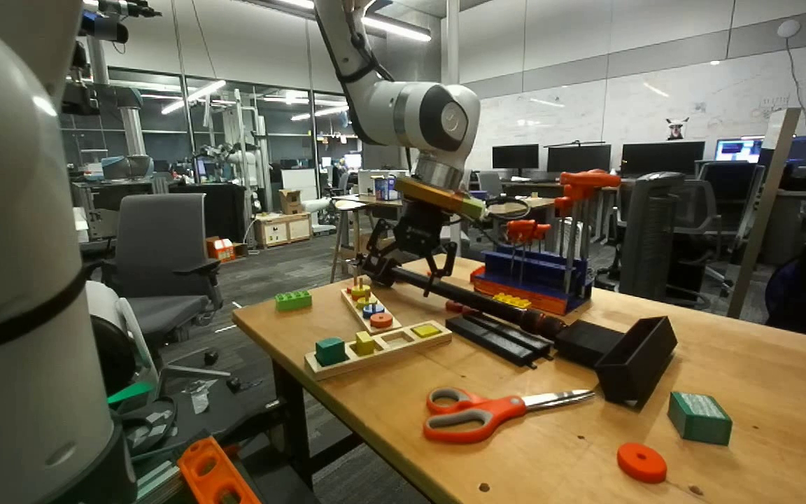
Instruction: Unhang the yellow object from the wooden object and put it on the table
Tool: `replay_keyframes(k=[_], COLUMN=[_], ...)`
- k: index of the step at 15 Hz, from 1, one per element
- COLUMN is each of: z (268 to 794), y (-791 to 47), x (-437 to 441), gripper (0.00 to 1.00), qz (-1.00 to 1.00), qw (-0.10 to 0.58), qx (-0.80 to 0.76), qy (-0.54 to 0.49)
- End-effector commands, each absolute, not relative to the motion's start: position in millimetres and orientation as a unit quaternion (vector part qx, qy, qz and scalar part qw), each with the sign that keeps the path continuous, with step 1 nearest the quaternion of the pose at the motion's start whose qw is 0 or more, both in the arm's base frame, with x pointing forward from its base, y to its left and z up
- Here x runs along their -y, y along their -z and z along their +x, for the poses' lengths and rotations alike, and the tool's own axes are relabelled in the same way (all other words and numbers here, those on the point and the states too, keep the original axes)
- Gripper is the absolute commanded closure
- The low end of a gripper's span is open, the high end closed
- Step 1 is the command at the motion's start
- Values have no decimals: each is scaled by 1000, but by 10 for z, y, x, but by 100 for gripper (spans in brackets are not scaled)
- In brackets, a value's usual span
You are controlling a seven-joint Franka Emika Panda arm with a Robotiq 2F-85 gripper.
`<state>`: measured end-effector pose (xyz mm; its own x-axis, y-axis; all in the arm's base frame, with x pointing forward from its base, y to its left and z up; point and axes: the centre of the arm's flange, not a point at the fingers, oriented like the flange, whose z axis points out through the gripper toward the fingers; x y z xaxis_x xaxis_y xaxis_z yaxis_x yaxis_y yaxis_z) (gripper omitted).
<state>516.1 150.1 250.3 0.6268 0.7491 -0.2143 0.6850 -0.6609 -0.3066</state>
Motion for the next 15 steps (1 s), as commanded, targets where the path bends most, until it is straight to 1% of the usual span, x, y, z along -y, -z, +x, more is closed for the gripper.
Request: replay_keyframes(k=[1, 3, 8, 15], z=[5082, 4943, 4542, 4071], y=[-2437, -2369, -2190, -2095], x=[-1790, -1954, -2315, -2521], gripper=[0, 0, 0, 0], qz=[-873, -863, -837, -819], qw=[128, 118, 65, -14], qx=[438, 461, 526, 571], qy=[-171, -167, -134, -53])
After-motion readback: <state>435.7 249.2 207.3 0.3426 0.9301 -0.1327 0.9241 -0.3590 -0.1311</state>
